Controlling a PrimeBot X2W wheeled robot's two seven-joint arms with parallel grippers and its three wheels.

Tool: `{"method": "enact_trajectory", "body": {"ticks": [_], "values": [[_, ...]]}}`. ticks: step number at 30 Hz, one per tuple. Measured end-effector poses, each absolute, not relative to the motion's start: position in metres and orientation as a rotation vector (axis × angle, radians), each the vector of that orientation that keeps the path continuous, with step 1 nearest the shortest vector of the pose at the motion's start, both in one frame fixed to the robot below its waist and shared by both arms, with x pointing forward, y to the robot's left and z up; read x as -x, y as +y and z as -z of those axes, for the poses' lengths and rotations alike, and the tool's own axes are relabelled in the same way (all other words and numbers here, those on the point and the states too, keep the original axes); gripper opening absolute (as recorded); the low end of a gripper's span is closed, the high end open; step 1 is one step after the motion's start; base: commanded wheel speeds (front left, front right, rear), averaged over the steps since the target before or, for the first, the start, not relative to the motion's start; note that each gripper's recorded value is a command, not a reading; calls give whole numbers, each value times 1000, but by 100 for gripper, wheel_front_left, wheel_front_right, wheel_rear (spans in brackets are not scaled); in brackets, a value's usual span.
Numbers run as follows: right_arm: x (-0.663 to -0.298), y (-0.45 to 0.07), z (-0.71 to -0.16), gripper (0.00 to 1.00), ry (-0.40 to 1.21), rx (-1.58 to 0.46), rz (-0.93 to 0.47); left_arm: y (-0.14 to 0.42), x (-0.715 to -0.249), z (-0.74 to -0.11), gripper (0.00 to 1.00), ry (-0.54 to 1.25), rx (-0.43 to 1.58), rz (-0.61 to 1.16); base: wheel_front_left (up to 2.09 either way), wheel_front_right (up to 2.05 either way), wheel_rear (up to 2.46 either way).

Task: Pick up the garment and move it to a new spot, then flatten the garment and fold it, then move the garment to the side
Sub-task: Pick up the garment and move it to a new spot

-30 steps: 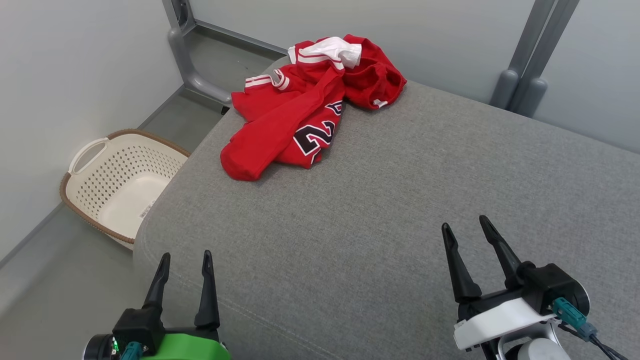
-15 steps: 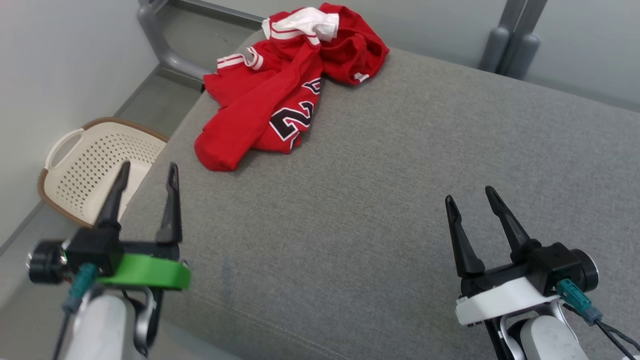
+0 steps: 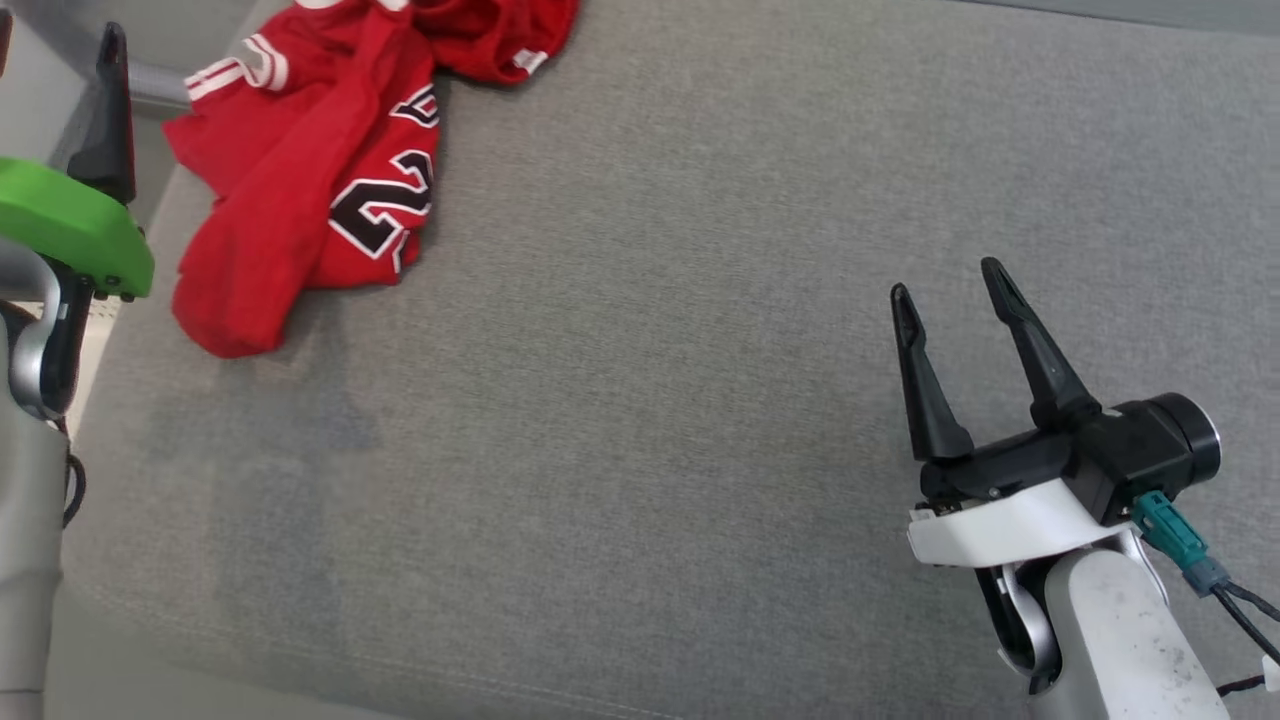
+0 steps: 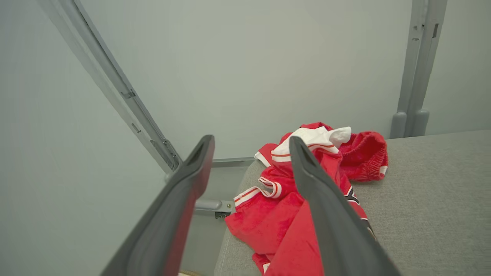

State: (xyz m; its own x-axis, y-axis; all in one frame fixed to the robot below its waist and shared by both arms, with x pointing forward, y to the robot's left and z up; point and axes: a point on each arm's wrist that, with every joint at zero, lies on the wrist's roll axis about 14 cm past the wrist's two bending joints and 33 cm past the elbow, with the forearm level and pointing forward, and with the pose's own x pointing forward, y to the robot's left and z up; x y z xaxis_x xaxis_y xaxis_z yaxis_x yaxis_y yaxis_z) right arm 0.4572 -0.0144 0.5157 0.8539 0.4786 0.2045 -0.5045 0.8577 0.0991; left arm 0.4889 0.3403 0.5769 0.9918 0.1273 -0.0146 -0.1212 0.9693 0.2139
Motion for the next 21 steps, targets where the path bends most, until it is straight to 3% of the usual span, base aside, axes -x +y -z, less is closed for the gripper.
{"method": "enact_trajectory", "body": {"ticks": [9,16,21], "values": [[-472,-56,-485,100,-122,-117,-407,313,-527,-461,100,346,-82,-24,0,0,0],[-475,-67,-467,100,-81,-100,-380,302,-517,-388,100,549,-16,-12,0,0,0],[-474,-63,-467,100,-81,-98,-390,312,-508,-373,100,625,-20,-41,0,0,0]]}}
